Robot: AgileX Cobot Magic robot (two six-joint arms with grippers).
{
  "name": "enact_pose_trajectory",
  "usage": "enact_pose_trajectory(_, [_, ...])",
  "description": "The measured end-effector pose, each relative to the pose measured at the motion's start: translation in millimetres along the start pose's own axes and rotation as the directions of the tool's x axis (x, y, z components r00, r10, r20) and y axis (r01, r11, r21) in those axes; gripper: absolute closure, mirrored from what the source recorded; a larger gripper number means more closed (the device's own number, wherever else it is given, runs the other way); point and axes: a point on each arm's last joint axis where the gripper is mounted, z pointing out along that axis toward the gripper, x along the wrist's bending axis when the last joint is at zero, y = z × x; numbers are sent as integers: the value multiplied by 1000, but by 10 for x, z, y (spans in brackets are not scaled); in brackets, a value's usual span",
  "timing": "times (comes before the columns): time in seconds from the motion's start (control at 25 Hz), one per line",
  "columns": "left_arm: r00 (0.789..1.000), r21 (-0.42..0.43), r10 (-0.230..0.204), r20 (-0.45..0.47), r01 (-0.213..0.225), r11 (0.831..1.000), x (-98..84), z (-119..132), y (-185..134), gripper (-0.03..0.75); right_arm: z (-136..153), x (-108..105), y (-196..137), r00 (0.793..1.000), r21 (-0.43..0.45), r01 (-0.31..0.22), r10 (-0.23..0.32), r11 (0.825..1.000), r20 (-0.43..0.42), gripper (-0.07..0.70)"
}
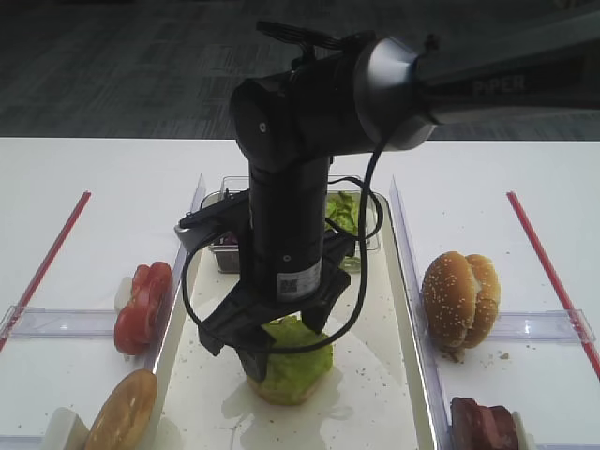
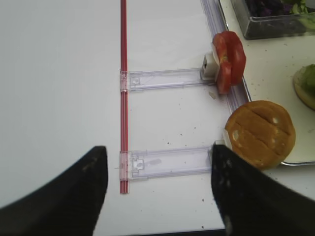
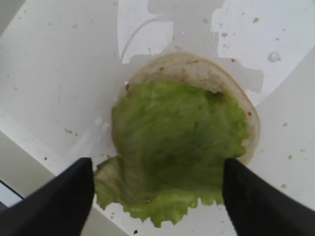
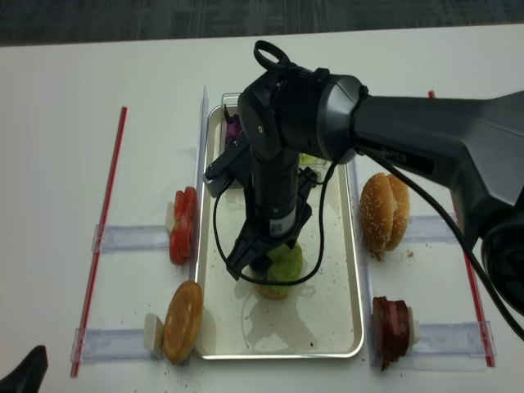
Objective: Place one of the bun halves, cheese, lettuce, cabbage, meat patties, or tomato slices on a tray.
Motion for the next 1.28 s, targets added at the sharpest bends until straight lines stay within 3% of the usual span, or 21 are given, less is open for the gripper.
enact_pose_trajectory(0.12, [1000,0,0,0,0,1000,0,0,0,296,0,0,0,1000,0,2,-2,1000,0,-13])
enact_pose_trajectory(0.24, [1000,0,0,0,0,1000,0,0,0,296,0,0,0,1000,0,4,-4,1000,0,-49])
enact_pose_trajectory(0.84, [1000,0,0,0,0,1000,0,0,0,296,-88,10,16,1000,18,14,-14,1000,5,-60])
enact_pose_trajectory(1.28, [1000,0,0,0,0,1000,0,0,0,296,-550,86,255,999,-132,52,-51,990,13,-60])
